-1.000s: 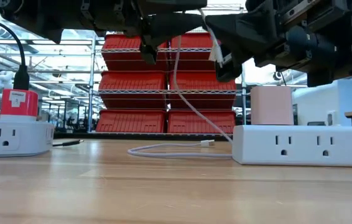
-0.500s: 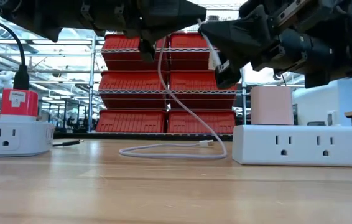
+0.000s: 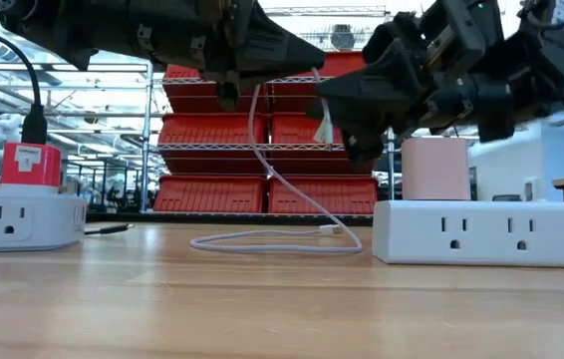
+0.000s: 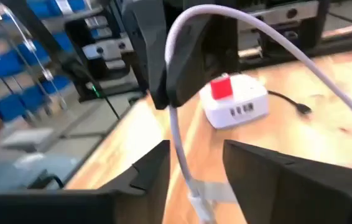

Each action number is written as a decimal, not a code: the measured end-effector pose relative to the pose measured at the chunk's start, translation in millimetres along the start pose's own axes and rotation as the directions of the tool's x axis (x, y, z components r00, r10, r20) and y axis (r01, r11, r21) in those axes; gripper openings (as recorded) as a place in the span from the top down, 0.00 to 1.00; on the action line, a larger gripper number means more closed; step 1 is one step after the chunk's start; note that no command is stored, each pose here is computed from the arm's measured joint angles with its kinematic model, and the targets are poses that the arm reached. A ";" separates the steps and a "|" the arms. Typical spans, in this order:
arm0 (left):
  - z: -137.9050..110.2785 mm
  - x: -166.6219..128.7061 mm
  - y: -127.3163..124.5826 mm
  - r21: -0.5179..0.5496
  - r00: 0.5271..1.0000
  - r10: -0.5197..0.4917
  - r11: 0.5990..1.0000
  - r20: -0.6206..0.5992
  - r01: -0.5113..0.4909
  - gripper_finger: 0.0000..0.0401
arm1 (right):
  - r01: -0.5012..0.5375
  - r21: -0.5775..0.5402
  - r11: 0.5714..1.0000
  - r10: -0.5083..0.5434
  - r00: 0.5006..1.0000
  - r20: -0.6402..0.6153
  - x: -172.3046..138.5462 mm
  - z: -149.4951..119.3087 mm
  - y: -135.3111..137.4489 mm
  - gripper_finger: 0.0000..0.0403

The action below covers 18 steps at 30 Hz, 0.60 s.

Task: Insert USB
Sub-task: Insert the pink charger cable into the pink charger adapter on the right white outlet extension

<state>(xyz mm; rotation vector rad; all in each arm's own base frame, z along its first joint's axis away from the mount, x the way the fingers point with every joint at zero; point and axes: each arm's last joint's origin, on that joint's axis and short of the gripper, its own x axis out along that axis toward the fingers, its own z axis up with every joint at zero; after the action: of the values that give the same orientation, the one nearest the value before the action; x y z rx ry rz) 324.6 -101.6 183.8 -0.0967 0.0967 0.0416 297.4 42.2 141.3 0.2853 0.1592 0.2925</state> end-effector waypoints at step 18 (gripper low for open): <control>5.6 -0.1 1.0 0.020 0.997 0.051 0.998 0.059 -0.053 0.98 | 0.296 -0.099 0.950 -0.299 0.954 -0.011 -20.2 18.2 55.6 0.63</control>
<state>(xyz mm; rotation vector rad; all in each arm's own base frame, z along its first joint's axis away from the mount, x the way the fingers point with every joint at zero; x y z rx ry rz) 324.9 -100.0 189.3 -0.0715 0.0409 0.0954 267.4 82.4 177.5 0.1585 0.2104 0.0037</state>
